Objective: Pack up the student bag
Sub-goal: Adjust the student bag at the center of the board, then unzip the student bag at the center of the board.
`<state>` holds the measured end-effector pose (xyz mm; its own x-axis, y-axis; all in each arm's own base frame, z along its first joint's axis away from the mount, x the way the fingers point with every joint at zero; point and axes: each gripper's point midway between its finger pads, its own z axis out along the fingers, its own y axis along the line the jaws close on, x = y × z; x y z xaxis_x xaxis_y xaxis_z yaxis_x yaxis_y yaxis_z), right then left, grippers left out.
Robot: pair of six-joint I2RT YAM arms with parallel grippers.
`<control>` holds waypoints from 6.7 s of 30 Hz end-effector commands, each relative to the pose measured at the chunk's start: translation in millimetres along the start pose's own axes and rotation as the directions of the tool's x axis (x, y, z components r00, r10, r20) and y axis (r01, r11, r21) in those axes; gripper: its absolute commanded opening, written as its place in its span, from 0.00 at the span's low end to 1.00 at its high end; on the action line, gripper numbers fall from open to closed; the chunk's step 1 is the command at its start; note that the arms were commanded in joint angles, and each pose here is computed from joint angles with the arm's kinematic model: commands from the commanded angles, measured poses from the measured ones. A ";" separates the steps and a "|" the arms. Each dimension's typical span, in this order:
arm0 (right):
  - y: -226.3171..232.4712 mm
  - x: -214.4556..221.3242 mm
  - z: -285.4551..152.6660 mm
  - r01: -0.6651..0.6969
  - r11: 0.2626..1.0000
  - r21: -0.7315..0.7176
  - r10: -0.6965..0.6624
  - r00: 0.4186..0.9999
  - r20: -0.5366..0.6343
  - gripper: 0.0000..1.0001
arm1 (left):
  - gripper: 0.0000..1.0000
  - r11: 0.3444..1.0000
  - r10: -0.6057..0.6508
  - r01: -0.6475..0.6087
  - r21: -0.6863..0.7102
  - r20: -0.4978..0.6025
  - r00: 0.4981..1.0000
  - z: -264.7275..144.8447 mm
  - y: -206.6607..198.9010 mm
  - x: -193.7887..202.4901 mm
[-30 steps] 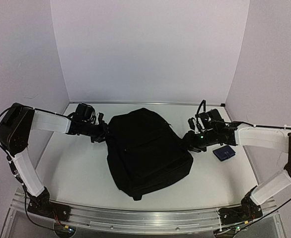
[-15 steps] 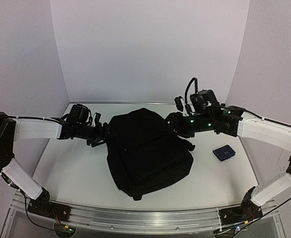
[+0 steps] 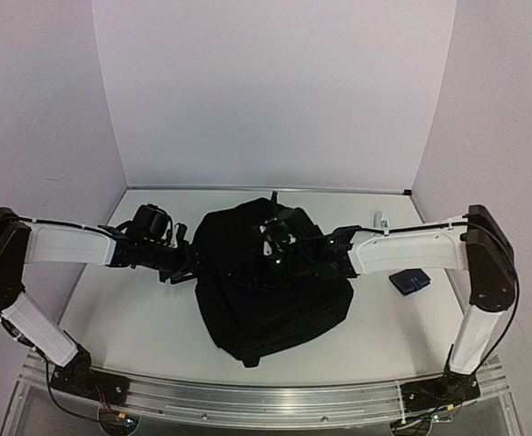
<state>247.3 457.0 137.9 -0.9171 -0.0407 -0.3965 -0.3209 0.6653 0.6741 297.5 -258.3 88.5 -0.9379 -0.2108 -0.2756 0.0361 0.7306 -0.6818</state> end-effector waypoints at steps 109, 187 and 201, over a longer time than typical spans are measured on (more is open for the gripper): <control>0.0 -55.9 -11.1 0.083 0.963 0.256 -0.132 0.974 0.182 0.47 | 0.00 0.998 0.059 -0.059 0.009 0.051 0.997 -9.5 -17.9 -15.8; -78.1 -101.7 -120.9 -0.040 0.956 0.290 -0.081 0.916 0.393 0.00 | 0.81 0.700 0.681 -0.706 0.107 0.197 0.705 -37.9 -147.1 -31.9; -78.2 -100.5 -126.1 -0.047 0.956 0.288 -0.076 0.912 0.404 0.00 | 0.60 0.674 0.738 -0.738 -0.038 0.055 0.672 37.3 -143.2 -25.9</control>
<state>335.2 323.7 178.9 -0.7578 0.1703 -0.6298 -0.1912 0.8650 0.4640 296.8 -394.3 150.5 -0.6080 0.4070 -0.6817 0.7540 0.5649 -0.3352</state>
